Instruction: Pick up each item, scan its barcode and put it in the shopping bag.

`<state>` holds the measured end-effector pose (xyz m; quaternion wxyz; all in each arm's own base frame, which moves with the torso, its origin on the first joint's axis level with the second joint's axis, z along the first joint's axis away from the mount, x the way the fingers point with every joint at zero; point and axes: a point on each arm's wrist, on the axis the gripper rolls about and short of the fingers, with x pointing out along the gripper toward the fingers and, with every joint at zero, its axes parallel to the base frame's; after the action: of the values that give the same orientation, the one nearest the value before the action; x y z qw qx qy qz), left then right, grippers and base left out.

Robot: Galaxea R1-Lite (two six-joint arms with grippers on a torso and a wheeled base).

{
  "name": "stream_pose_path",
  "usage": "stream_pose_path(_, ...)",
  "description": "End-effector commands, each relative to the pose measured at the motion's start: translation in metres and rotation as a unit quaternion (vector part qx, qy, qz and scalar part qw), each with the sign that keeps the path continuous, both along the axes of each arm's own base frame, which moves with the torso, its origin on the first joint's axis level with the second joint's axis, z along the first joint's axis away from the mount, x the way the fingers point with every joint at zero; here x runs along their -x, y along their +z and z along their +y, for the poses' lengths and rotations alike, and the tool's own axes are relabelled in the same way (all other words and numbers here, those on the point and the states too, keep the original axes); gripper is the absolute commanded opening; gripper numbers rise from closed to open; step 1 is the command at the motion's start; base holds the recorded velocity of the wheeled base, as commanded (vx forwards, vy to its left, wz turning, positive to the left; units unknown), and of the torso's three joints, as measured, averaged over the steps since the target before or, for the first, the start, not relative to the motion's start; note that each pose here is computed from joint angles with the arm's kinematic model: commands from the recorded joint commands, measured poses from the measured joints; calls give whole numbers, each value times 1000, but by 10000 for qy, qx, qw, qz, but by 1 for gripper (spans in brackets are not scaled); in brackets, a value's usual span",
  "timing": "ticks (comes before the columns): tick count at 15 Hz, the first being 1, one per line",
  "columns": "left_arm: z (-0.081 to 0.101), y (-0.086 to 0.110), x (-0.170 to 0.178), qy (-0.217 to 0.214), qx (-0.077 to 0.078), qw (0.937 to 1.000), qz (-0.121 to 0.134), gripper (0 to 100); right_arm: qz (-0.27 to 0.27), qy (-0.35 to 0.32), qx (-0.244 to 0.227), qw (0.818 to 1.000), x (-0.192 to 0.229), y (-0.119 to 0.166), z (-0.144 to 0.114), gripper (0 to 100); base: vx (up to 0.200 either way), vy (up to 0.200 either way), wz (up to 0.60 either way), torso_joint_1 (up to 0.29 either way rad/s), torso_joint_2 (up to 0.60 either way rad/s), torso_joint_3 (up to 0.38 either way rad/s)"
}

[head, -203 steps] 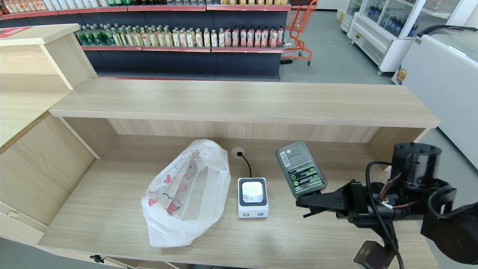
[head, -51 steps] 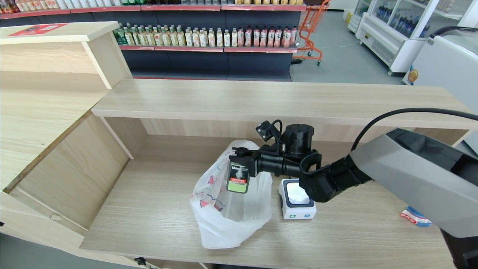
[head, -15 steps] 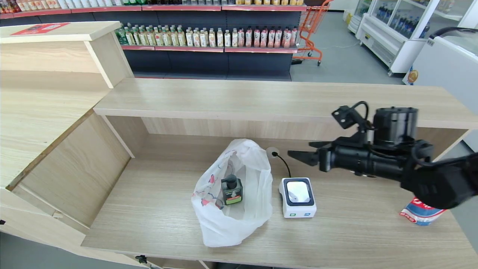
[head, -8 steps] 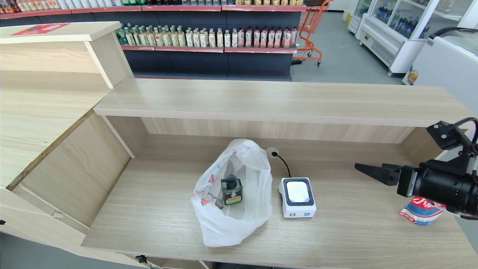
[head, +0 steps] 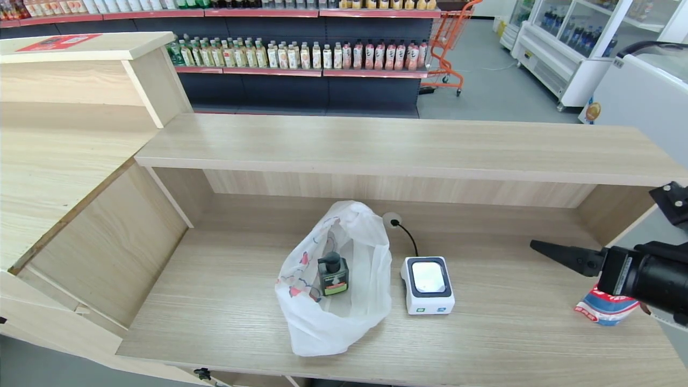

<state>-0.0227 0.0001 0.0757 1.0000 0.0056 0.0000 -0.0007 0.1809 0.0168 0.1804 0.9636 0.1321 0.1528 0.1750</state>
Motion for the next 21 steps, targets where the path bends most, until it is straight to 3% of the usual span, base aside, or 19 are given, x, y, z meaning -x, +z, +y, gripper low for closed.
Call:
stream_pose_path(1,0,0,0,0,-5,10000,0,100,65,-123,-149,9998,6,7,-3,100,0,-200,0,-2,2,12)
stream_pose_path(3,0,0,0,0,3,10000,0,100,400,-219,-503,9977,19,17,-3,100,0,-200,0,7,5,0)
stream_pose_path(9,0,0,0,0,26,10000,0,100,506,-241,-532,9970,38,26,-4,100,0,-200,0,2,3,6)
stream_pose_path(12,0,0,0,7,26,10000,0,100,785,-346,-983,9914,47,40,-3,100,0,-200,0,2,-1,1)
stream_pose_path(16,0,0,0,0,3,10000,0,100,1056,-457,-1113,9871,55,43,-4,100,0,-150,0,2,-1,1)
stream_pose_path(19,0,0,0,0,10,10000,0,100,1336,-954,-1066,9807,55,39,-6,100,0,0,0,0,0,0)
stream_pose_path(21,0,0,0,0,10,10000,0,100,1581,-1519,-1273,9673,56,40,-8,100,0,0,0,0,0,0)
